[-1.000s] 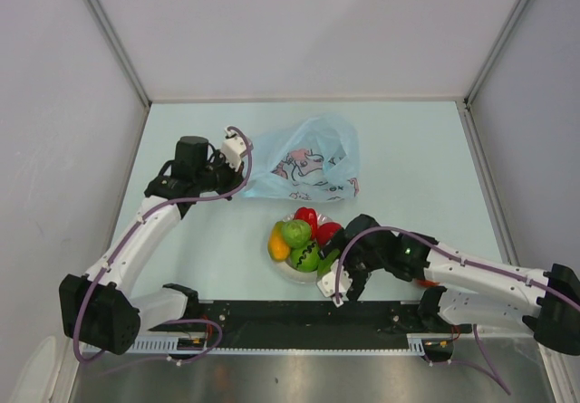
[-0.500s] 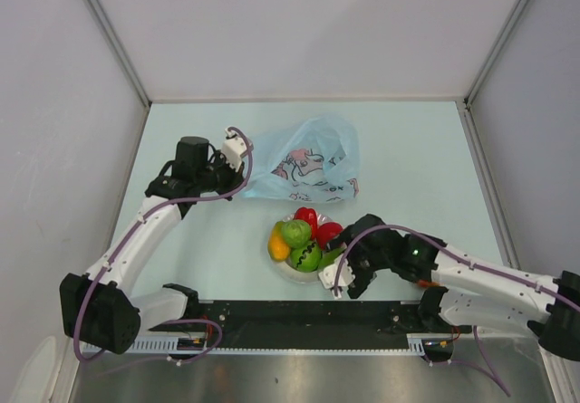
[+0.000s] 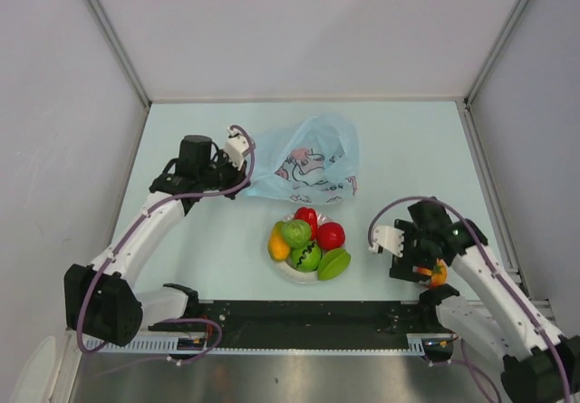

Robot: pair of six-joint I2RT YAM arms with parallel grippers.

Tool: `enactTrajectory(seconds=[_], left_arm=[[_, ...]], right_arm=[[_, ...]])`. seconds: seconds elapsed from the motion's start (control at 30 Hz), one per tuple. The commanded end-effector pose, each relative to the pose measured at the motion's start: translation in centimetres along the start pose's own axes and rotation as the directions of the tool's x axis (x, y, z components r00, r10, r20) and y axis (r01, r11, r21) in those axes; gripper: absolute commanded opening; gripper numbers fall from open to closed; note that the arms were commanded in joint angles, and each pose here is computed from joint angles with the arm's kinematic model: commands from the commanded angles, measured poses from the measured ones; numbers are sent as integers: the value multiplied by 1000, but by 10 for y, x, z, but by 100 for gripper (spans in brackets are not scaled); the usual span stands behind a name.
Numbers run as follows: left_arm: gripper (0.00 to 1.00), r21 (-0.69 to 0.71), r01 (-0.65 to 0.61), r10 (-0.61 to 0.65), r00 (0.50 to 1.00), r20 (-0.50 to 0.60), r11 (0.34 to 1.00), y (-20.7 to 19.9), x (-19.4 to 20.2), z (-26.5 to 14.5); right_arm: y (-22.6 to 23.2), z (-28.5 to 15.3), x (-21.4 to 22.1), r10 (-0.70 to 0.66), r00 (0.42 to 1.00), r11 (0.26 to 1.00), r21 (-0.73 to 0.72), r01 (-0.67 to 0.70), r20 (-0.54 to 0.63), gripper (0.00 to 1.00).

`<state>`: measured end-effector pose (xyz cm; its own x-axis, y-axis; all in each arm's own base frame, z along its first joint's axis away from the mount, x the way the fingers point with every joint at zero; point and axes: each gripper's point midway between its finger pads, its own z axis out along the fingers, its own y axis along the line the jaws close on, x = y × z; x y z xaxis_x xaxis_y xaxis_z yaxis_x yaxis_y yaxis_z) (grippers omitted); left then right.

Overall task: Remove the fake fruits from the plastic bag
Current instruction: Pick up the fake fruit from the center of the board.

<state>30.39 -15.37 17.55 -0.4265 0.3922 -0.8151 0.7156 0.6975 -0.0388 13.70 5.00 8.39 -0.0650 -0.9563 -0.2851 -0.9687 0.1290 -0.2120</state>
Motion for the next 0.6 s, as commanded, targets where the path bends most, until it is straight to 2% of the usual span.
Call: enactTrajectory(seconds=[0.0, 0.13, 0.4, 0.5, 0.57], left_arm=[[0, 34, 22, -24, 999, 38, 999, -2, -9, 7], [0, 39, 25, -27, 999, 39, 999, -1, -11, 10], [0, 36, 28, -29, 999, 38, 999, 0, -11, 10], [0, 32, 26, -27, 999, 37, 999, 0, -12, 9], [0, 29, 20, -22, 999, 40, 999, 1, -13, 8]], right_arm=[[13, -11, 23, 188, 976, 963, -174, -206, -110, 100], [17, -13, 22, 290, 949, 902, -295, -314, -124, 100], [27, -1, 43, 274, 934, 873, -347, -342, -231, 100], [28, -1, 44, 256, 939, 864, -381, -328, -228, 100], [10, 12, 52, 297, 920, 889, -277, -364, -256, 100]])
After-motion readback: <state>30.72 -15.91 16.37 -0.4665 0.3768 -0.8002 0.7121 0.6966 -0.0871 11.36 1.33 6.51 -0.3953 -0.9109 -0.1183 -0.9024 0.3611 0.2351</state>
